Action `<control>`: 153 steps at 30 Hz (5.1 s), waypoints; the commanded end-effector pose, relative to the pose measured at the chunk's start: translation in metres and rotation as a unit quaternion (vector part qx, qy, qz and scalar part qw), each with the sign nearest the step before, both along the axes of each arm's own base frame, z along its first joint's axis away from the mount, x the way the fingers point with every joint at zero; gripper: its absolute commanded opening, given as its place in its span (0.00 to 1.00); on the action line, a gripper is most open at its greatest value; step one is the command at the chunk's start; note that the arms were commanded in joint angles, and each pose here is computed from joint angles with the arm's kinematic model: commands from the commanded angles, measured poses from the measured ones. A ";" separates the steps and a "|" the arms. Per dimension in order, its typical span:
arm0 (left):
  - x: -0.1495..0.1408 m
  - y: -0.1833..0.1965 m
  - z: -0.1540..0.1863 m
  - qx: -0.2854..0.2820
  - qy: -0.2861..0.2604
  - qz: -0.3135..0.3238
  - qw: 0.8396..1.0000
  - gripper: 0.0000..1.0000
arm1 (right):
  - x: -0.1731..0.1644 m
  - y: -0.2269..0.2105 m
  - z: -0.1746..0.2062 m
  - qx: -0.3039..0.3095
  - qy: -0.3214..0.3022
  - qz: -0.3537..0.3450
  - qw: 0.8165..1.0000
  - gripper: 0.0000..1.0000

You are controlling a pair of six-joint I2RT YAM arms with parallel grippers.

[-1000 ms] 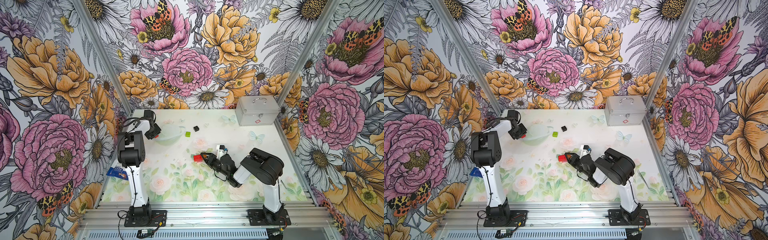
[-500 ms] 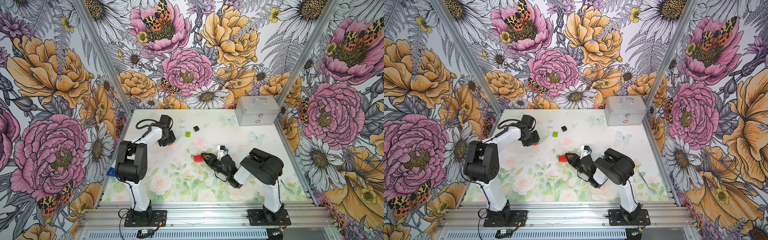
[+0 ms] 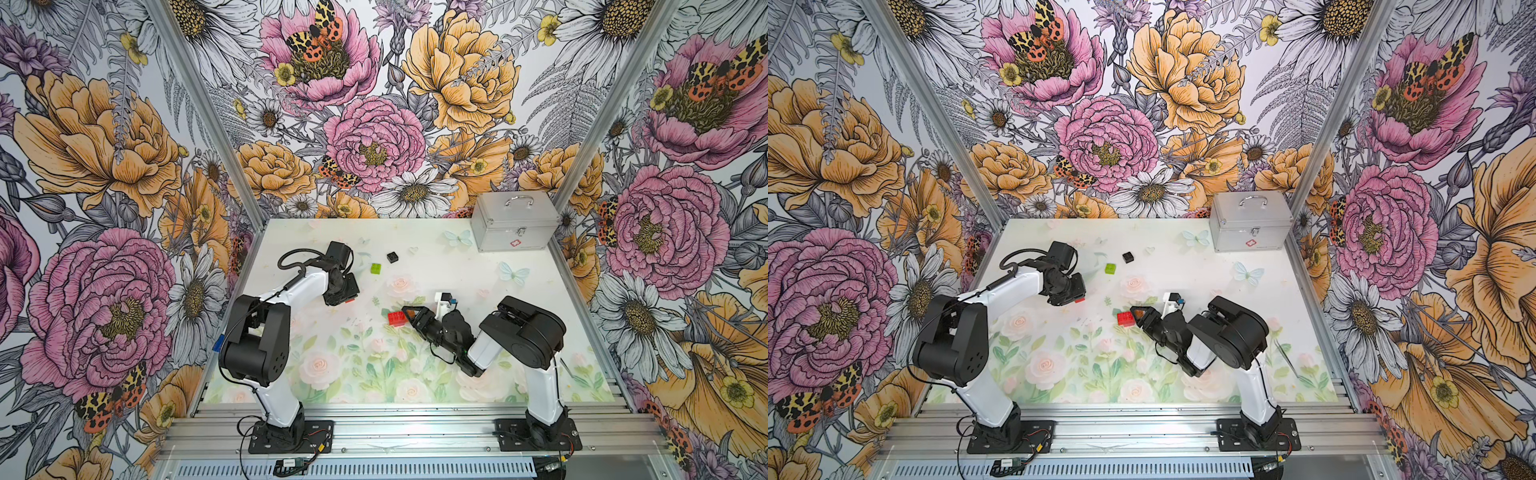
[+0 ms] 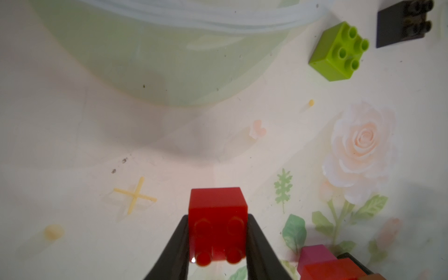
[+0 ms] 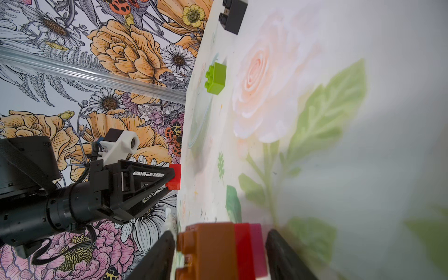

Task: Assemble the letter v with lego
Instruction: Assemble the lego brick with the lego brick.

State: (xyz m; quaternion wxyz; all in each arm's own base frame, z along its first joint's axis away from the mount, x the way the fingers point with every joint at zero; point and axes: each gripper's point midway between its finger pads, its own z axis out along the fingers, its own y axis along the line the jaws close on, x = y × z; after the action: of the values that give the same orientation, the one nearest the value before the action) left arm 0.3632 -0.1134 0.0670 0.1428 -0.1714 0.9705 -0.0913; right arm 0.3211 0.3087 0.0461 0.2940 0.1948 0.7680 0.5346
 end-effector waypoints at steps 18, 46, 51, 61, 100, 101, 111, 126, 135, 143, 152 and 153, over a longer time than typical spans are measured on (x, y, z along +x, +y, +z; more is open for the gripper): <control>-0.021 -0.026 0.012 -0.041 -0.028 -0.011 0.999 0.30 | -0.009 0.008 -0.025 -0.006 0.053 0.010 0.998 0.62; -0.072 -0.102 0.025 -0.071 -0.047 -0.065 0.994 0.22 | -0.017 0.005 -0.042 -0.039 0.058 0.004 0.998 0.49; -0.070 -0.111 0.018 -0.060 -0.041 -0.068 0.995 0.21 | -0.017 0.004 -0.044 -0.041 0.059 0.003 0.997 0.49; -0.057 -0.121 0.017 -0.042 -0.047 -0.072 0.995 0.20 | -0.016 0.004 -0.043 -0.043 0.058 0.005 0.997 0.48; -0.065 -0.113 -0.013 0.073 0.009 -0.142 0.987 0.16 | -0.016 0.006 -0.047 -0.053 0.063 0.008 0.997 0.47; -0.066 -0.113 -0.014 0.075 0.011 -0.145 0.986 0.15 | -0.015 0.006 -0.047 -0.053 0.062 0.008 0.997 0.47; -0.078 -0.121 -0.025 0.069 0.039 -0.191 0.978 0.13 | -0.016 0.005 -0.049 -0.055 0.065 0.007 0.996 0.47; -0.079 -0.103 -0.024 0.099 0.055 -0.193 0.975 0.13 | -0.016 0.002 -0.053 -0.059 0.069 0.003 0.996 0.47; -0.078 -0.099 -0.033 0.109 0.065 -0.162 0.979 0.11 | -0.016 0.002 -0.053 -0.060 0.070 0.001 0.996 0.46; -0.084 -0.095 -0.045 0.118 0.083 -0.154 0.977 0.10 | -0.016 0.000 -0.054 -0.061 0.070 0.000 0.996 0.46; -0.085 -0.092 -0.042 0.118 0.085 -0.161 0.976 0.10 | -0.015 -0.002 -0.055 -0.062 0.072 -0.003 0.995 0.46; -0.085 -0.092 -0.042 0.117 0.085 -0.161 0.976 0.10 | -0.015 -0.002 -0.055 -0.062 0.072 -0.004 0.995 0.46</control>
State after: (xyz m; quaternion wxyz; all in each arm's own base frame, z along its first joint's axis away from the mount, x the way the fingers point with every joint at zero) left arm 0.3053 -0.2326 0.0639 0.1334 -0.0054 0.9900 -0.0459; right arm 0.3189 0.3221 0.0432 0.2859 0.1993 0.7690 0.5359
